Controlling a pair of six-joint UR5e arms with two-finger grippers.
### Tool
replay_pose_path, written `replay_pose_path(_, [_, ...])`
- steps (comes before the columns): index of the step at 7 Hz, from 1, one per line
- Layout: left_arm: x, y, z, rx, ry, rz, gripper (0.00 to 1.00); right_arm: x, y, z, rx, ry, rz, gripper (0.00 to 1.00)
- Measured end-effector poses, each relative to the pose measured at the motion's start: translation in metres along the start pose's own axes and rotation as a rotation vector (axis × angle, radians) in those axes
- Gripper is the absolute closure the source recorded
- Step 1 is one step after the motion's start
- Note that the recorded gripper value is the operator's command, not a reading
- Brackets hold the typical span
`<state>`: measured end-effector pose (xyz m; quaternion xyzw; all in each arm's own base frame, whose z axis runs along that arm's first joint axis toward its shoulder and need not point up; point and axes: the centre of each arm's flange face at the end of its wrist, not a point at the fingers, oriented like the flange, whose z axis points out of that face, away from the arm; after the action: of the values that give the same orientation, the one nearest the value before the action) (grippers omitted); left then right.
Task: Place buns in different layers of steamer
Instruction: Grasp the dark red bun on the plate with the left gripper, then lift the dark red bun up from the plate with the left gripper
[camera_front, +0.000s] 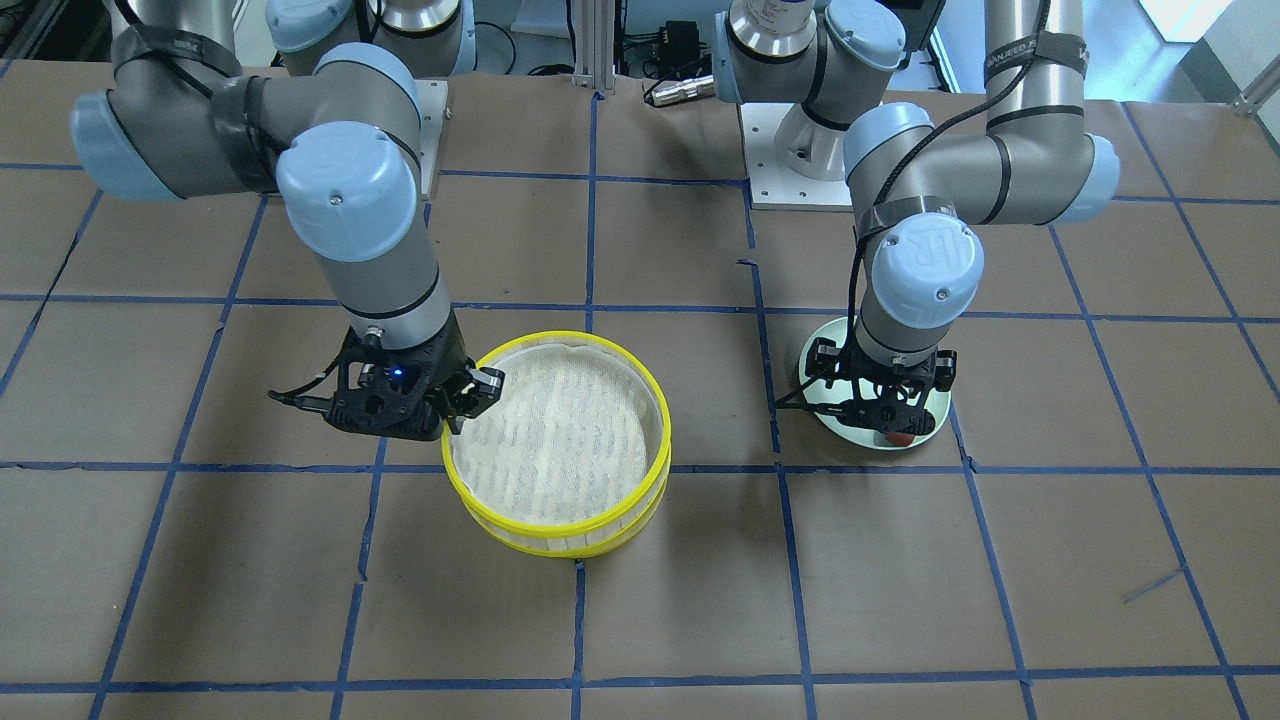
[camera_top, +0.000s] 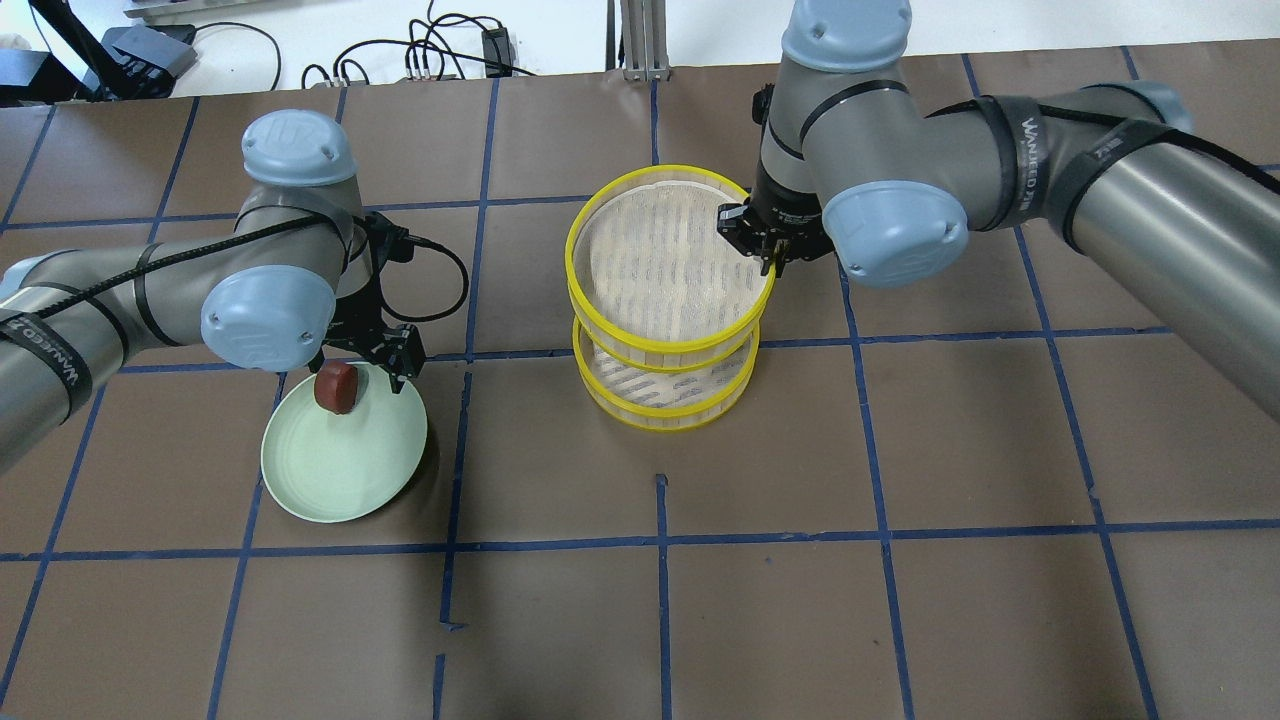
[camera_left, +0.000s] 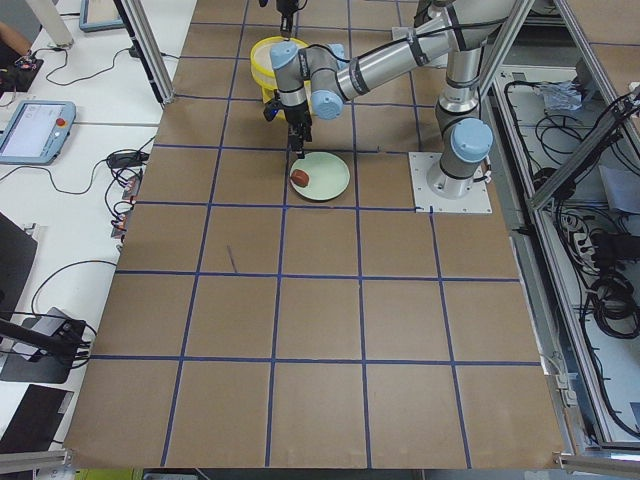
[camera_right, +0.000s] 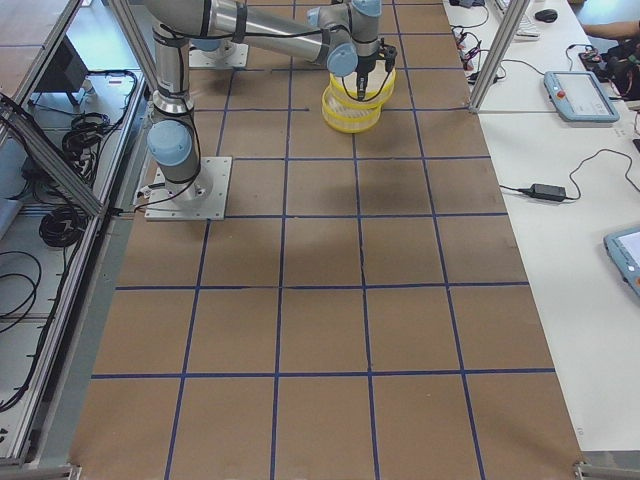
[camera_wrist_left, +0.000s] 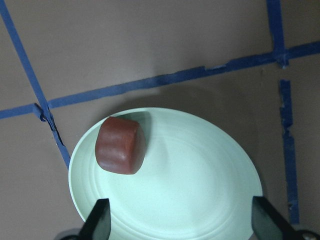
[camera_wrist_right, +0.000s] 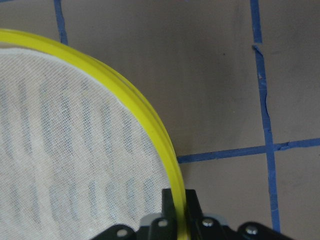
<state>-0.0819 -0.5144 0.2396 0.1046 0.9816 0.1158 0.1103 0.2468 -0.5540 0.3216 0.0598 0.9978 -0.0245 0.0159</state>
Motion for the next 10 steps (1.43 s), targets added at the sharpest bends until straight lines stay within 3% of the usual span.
replay_pose_path(2, [-0.003, -0.005, 0.016, -0.023, -0.027, 0.002, 0.05, -0.001, 0.009, 0.022, -0.043, 0.023, -0.011, 0.94])
replay_pose_path(4, [-0.029, -0.009, 0.026, -0.047, -0.057, -0.019, 0.06, -0.003, 0.014, 0.028, -0.053, 0.030, -0.015, 0.93])
replay_pose_path(5, [-0.042, -0.013, 0.033, -0.057, -0.050, -0.024, 0.22, -0.006, 0.014, 0.026, -0.043, 0.031, -0.017, 0.93])
replay_pose_path(7, [-0.048, -0.020, 0.044, -0.064, -0.023, -0.019, 0.36, -0.005, 0.014, 0.029, -0.029, 0.057, -0.022, 0.92])
replay_pose_path(9, [-0.046, -0.020, 0.047, -0.065, -0.003, -0.015, 0.87, -0.005, 0.013, 0.032, -0.030, 0.064, -0.024, 0.92])
replay_pose_path(10, [-0.046, -0.020, 0.048, -0.066, -0.002, -0.015, 0.96, -0.006, 0.013, 0.033, -0.029, 0.062, -0.023, 0.92])
